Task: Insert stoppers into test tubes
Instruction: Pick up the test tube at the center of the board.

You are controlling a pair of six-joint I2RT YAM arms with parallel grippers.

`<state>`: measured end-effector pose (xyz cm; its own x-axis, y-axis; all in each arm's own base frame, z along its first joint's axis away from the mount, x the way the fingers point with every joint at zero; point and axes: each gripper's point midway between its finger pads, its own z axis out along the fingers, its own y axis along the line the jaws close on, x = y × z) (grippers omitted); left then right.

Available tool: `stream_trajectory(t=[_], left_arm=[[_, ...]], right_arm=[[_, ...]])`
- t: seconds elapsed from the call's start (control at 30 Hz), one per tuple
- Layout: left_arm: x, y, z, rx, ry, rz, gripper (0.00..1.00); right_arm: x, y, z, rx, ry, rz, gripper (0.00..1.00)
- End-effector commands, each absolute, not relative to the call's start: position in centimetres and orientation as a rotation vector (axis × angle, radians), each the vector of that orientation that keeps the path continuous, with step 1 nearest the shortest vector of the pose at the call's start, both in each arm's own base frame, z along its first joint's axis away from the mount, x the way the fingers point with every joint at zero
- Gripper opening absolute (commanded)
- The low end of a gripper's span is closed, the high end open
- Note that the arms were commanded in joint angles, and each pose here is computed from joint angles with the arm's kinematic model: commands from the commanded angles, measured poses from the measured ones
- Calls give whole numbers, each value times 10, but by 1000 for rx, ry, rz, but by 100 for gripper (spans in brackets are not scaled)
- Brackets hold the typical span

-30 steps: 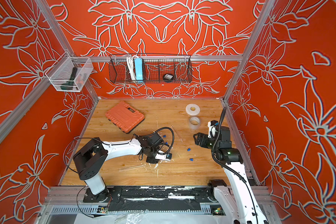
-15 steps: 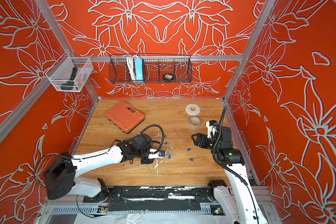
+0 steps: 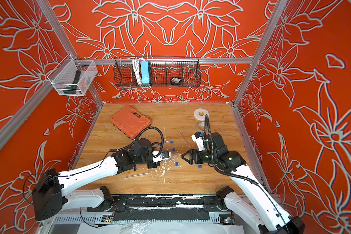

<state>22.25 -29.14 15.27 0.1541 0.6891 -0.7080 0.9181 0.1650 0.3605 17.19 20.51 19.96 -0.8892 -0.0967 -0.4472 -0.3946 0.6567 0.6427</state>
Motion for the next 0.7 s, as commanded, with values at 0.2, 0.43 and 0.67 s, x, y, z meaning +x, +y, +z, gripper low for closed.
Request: stream_trajectory(t=[0.2,0.43,0.67], left_arm=[[225,-289,160,1557,1565,-318,11],[225,-288,163,1549,1548,-312,11],[225,-287,165,1540,1541,-308,11]], right_arm=[[194,253,211,-351,2462,1157,66],[195,263,198,-341,2517,1141,53],[195,269,191,-335,2537,1137,41]])
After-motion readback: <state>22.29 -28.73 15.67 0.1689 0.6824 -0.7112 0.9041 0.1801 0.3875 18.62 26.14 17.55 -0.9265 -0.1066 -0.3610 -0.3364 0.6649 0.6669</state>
